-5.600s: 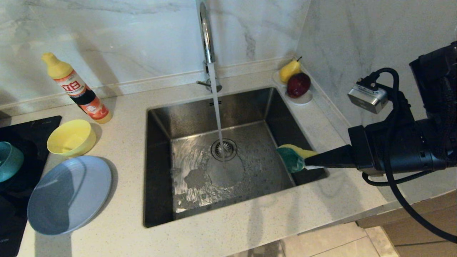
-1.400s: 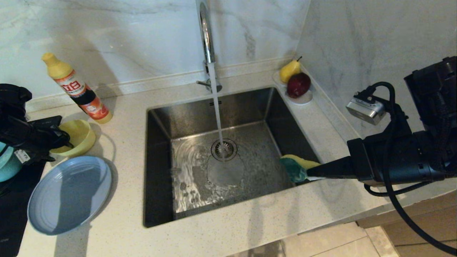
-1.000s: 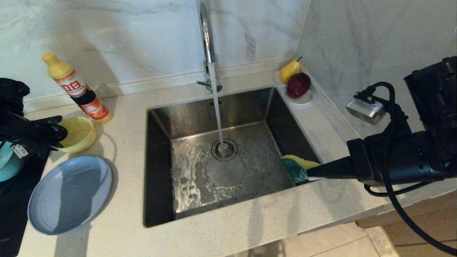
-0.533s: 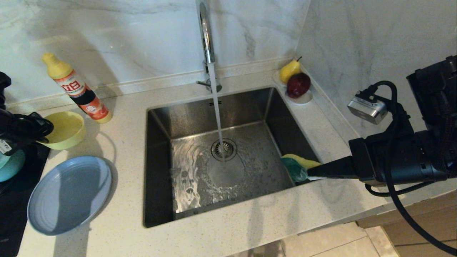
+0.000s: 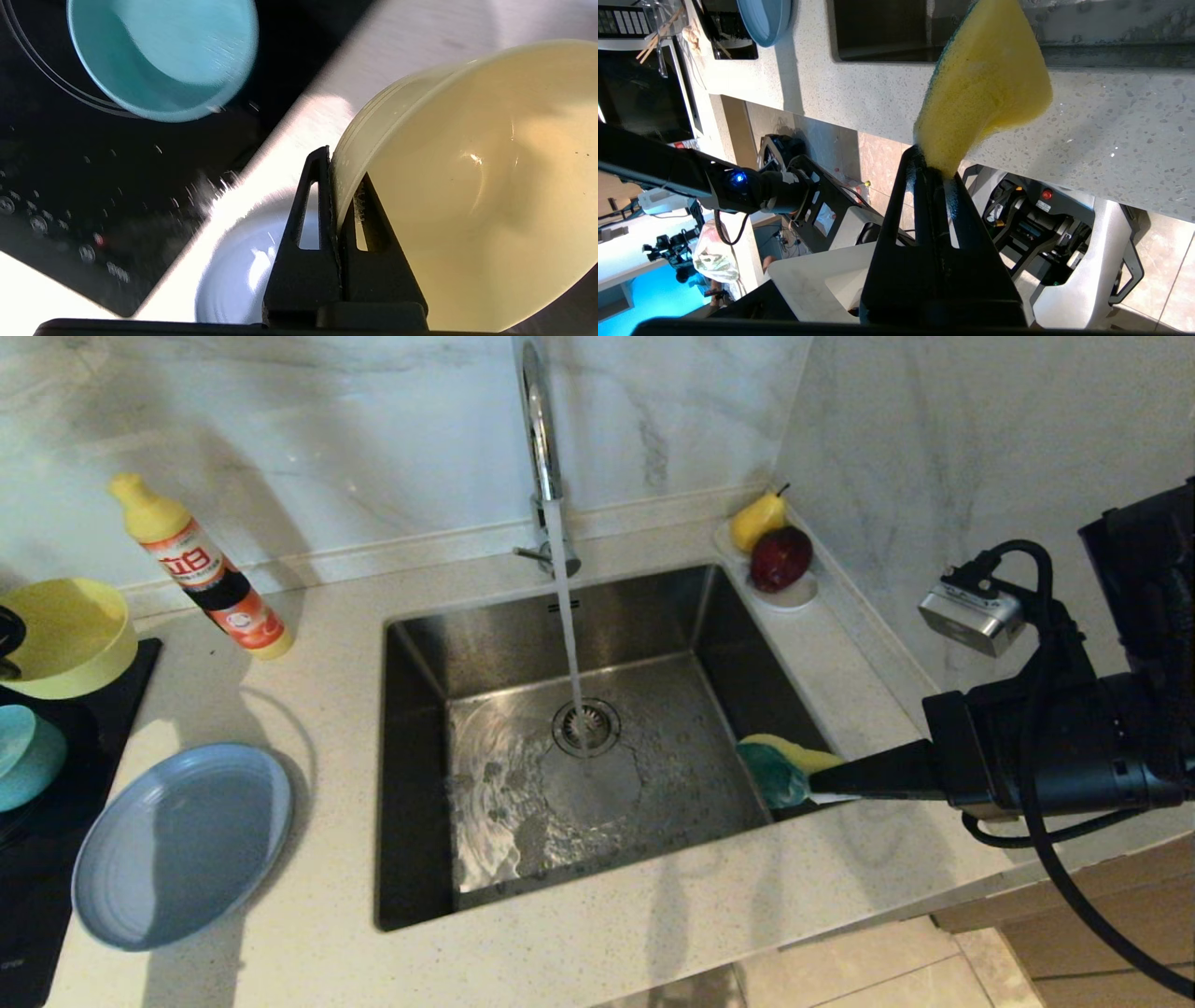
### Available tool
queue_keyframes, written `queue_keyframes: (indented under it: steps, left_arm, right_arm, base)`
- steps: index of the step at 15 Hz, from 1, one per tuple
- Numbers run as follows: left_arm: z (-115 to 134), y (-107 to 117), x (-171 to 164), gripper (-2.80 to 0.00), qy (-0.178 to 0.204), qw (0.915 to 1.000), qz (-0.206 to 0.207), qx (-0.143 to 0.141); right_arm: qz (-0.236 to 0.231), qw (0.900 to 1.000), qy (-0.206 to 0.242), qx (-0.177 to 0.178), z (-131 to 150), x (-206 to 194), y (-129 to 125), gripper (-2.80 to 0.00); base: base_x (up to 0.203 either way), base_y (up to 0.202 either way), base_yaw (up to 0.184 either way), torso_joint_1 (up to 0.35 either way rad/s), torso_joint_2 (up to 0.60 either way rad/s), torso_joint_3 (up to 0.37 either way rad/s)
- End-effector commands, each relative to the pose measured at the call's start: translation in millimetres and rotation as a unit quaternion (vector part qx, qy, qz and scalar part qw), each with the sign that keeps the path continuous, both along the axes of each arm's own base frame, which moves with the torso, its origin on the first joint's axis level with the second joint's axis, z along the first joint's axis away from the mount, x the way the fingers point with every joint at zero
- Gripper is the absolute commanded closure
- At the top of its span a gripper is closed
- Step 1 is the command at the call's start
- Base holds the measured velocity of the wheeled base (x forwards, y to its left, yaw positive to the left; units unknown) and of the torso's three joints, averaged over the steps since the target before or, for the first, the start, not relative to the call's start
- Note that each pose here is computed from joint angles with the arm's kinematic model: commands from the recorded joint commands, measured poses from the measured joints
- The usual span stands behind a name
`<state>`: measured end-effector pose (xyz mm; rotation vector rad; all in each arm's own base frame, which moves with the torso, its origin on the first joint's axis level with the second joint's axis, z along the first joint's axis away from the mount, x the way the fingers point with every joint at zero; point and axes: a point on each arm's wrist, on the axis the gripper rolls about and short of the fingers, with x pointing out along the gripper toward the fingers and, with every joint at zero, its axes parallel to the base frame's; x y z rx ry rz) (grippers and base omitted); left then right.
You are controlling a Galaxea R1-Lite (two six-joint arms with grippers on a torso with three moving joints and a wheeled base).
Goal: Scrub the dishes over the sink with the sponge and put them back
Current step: Wash the bowl
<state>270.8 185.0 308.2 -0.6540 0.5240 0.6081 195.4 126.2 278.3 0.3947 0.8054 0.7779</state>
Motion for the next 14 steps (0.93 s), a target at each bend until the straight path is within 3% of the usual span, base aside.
queue_keyframes:
  steps: [1, 4, 8, 11, 14]
  left_arm:
    - [38, -28, -39, 0.00, -0.054, 0.9982, -0.024, 0.013]
    - [65, -59, -75, 0.00, -0.093, 0.9935, -0.063, 0.018]
    - [79, -117, -92, 0.00, -0.105, 0.9783, -0.178, 0.014]
    - [69, -157, -82, 0.00, -0.077, 0.9592, -0.272, -0.004]
    - [37, -198, -45, 0.00, -0.004, 0.9464, -0.323, -0.005]
  right_arm:
    - [0.000, 1.000, 0.000, 0.002, 1, -1, -1, 0.00]
    - [0.000, 1.000, 0.000, 0.002, 1, -3, -2, 0.00]
    - [-0.001, 1.000, 0.000, 0.002, 1, -3, -2, 0.00]
    - [-0.001, 1.000, 0.003, 0.001, 0, -4, -2, 0.00]
    - [-0.003, 1.000, 0.003, 0.001, -1, -3, -2, 0.00]
  base:
    - [0.000, 0.000, 0.000, 0.000, 0.00, 0.000]
    - [0.000, 0.000, 0.000, 0.000, 0.00, 0.000]
    - [0.000, 0.000, 0.000, 0.000, 0.00, 0.000]
    - [0.000, 0.000, 0.000, 0.000, 0.00, 0.000]
    - [0.000, 0.000, 0.000, 0.000, 0.00, 0.000]
